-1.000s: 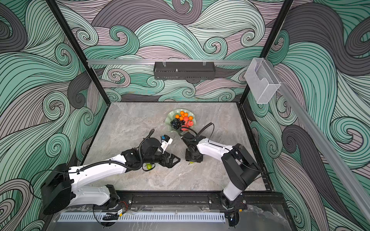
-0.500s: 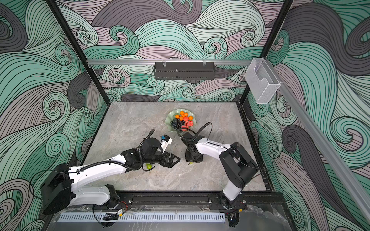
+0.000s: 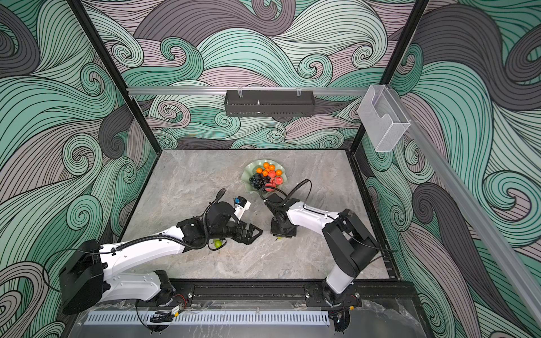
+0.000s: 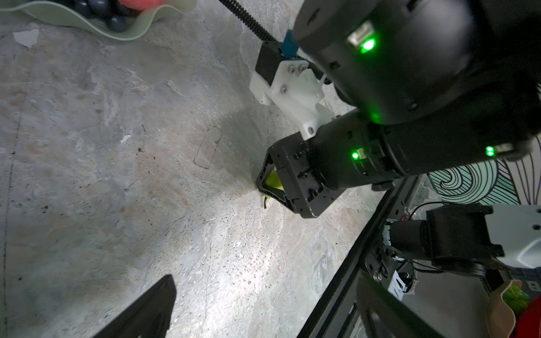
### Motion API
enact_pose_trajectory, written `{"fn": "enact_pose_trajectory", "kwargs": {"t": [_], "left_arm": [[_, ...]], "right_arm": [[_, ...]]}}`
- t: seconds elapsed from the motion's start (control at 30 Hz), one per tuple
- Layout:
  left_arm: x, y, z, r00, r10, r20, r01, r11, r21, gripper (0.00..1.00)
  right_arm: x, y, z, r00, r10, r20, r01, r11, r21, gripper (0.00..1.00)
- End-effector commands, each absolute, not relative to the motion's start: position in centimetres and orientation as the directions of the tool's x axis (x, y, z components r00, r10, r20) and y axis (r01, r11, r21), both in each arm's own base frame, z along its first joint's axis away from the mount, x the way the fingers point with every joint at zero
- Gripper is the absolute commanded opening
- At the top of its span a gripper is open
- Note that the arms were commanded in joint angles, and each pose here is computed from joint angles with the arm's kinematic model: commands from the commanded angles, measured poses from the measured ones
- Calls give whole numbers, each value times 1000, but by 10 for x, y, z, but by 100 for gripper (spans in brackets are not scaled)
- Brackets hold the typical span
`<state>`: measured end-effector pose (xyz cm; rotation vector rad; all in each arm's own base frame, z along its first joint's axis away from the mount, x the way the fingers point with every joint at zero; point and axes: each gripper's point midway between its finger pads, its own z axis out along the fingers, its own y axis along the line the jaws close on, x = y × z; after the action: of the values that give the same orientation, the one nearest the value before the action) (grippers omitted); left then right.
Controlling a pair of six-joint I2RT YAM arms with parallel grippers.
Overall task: Place and organize the fake fruits in the fruit bowl
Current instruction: 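Close both grippers on their green pears, then lift and carry the green pears over the green bowl with both grippers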
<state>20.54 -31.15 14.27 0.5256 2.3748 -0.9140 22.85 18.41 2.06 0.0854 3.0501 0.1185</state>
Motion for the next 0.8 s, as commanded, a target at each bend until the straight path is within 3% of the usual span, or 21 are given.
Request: {"fn": "enact_pose_trajectory", "kwargs": {"t": [0.0,0.37,0.77], "left_arm": [[214,-304,159,-766,123,-631,503,726,-469,98],[263,-285,184,-764,-33,-644,408,749,-522,99],[330,-277,199,-767,-139,-627,311,773,-552,99]], "right_arm": [[235,184,41,-989,42,-140,31,996,79,34],[277,173,92,-960,28,-278,10,998,67,32],[362,155,131,-927,90,-363,58,994,98,31]]}}
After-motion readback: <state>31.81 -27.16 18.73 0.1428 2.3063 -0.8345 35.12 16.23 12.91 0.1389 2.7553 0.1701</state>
